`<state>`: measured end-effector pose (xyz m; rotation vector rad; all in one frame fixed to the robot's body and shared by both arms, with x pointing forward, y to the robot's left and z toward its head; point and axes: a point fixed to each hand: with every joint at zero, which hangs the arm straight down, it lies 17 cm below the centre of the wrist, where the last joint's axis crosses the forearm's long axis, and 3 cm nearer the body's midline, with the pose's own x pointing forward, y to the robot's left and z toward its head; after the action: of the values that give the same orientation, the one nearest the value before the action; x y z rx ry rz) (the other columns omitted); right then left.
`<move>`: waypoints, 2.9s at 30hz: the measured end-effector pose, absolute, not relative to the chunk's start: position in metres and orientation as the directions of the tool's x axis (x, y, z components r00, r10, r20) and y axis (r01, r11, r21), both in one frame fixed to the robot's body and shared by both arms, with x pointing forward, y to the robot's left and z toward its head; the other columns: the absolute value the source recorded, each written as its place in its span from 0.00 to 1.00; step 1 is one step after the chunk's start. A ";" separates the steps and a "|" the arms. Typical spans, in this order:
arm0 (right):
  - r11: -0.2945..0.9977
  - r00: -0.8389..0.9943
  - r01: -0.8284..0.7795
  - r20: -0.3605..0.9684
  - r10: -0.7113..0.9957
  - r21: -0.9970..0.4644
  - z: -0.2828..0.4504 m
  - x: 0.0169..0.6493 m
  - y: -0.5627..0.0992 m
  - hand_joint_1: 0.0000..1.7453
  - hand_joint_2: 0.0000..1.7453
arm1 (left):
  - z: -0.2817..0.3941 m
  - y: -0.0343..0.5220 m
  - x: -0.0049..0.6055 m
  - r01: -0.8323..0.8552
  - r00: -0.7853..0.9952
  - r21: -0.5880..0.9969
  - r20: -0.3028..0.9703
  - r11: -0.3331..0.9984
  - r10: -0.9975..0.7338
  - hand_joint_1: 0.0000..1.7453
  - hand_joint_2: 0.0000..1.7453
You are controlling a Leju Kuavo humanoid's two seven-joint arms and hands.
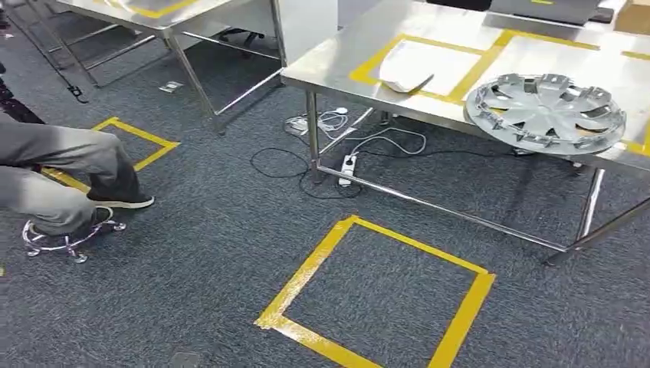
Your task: Take the parts from the cabinet and place them on the table.
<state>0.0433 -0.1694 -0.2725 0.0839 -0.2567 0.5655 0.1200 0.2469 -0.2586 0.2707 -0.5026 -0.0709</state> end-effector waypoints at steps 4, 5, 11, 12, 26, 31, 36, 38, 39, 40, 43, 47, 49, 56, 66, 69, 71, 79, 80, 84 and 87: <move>0.841 0.817 -0.540 0.257 0.516 0.025 -0.273 0.036 -0.168 0.00 0.00 | -0.257 0.245 0.125 0.017 0.868 0.275 0.473 0.961 -0.151 0.00 0.00; 0.841 0.815 -0.541 0.264 0.515 0.028 -0.272 0.037 -0.167 0.00 0.00 | -0.258 0.245 0.124 0.019 0.869 0.275 0.471 0.961 -0.153 0.00 0.00; 0.838 0.807 -0.544 0.300 0.509 0.040 -0.270 0.041 -0.161 0.00 0.00 | -0.257 0.246 0.129 0.034 0.864 0.277 0.475 0.960 -0.167 0.00 0.00; 0.837 0.808 -0.545 0.299 0.507 0.051 -0.269 0.040 -0.160 0.00 0.00 | -0.257 0.245 0.128 0.041 0.863 0.277 0.474 0.960 -0.174 0.00 0.00; 0.822 0.796 -0.567 0.298 0.527 0.060 -0.269 0.044 -0.160 0.00 0.00 | -0.257 0.245 0.130 0.011 0.869 0.266 0.474 0.964 -0.141 0.00 0.00; 0.821 0.798 -0.566 0.296 0.524 0.071 -0.269 0.043 -0.158 0.00 0.00 | -0.258 0.243 0.125 0.010 0.871 0.263 0.472 0.965 -0.137 0.00 0.00; 0.819 0.804 -0.566 0.282 0.524 0.094 -0.268 0.037 -0.157 0.00 0.00 | -0.257 0.242 0.128 0.013 0.867 0.258 0.478 0.966 -0.140 0.00 0.00; 0.818 0.804 -0.567 0.279 0.524 0.096 -0.268 0.037 -0.157 0.00 0.00 | -0.258 0.243 0.125 0.013 0.869 0.259 0.474 0.966 -0.138 0.00 0.00; 0.818 0.804 -0.567 0.278 0.525 0.097 -0.268 0.036 -0.157 0.00 0.00 | -0.258 0.243 0.125 0.009 0.870 0.259 0.474 0.966 -0.135 0.00 0.00; 0.817 0.804 -0.568 0.276 0.526 0.098 -0.269 0.036 -0.157 0.00 0.00 | -0.258 0.243 0.126 0.008 0.870 0.258 0.475 0.966 -0.134 0.00 0.00; 0.810 0.800 -0.577 0.271 0.536 0.100 -0.269 0.034 -0.157 0.00 0.00 | -0.257 0.243 0.126 -0.014 0.872 0.253 0.477 0.967 -0.112 0.00 0.00; 0.802 0.791 -0.589 0.267 0.550 0.095 -0.269 0.036 -0.158 0.00 0.00 | -0.260 0.243 0.115 -0.034 0.888 0.247 0.452 0.968 -0.085 0.00 0.00; 0.801 0.790 -0.592 0.262 0.554 0.094 -0.269 0.036 -0.158 0.00 0.00 | -0.261 0.239 0.116 -0.026 0.891 0.239 0.446 0.971 -0.086 0.00 0.00; 0.812 0.802 -0.577 0.247 0.543 0.090 -0.270 0.038 -0.160 0.00 0.00 | -0.262 0.232 0.115 0.013 0.894 0.228 0.434 0.974 -0.113 0.00 0.00; 0.829 0.818 -0.552 0.253 0.516 0.096 -0.268 0.043 -0.155 0.00 0.00 | -0.262 0.231 0.114 0.044 0.892 0.226 0.430 0.973 -0.140 0.00 0.00; 0.845 0.836 -0.524 0.250 0.488 0.105 -0.268 0.040 -0.154 0.00 0.00 | -0.261 0.230 0.121 0.063 0.883 0.228 0.442 0.972 -0.161 0.00 0.00; 0.887 0.877 -0.446 0.253 0.408 0.116 -0.267 0.048 -0.154 0.00 0.00 | -0.258 0.222 0.127 0.147 0.853 0.230 0.464 0.962 -0.241 0.00 0.00; 0.941 0.926 -0.312 0.265 0.269 0.135 -0.265 0.065 -0.149 0.00 0.00 | -0.258 0.215 0.131 0.259 0.819 0.237 0.461 0.936 -0.343 0.00 0.00; 0.943 0.928 -0.304 0.264 0.262 0.134 -0.265 0.065 -0.149 0.00 0.00 | -0.258 0.214 0.132 0.271 0.814 0.238 0.461 0.933 -0.354 0.00 0.00; 0.956 0.942 -0.262 0.250 0.224 0.132 -0.266 0.064 -0.153 0.00 0.00 | -0.258 0.211 0.133 0.313 0.794 0.246 0.462 0.917 -0.395 0.00 0.00; 0.964 0.951 -0.230 0.243 0.192 0.137 -0.266 0.064 -0.154 0.00 0.00 | -0.257 0.208 0.136 0.334 0.780 0.248 0.470 0.909 -0.414 0.00 0.00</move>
<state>0.0644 -0.1543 -0.2660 0.1649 -0.2305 0.2154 0.1355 0.2082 -0.2565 0.1544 -0.5427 -0.4058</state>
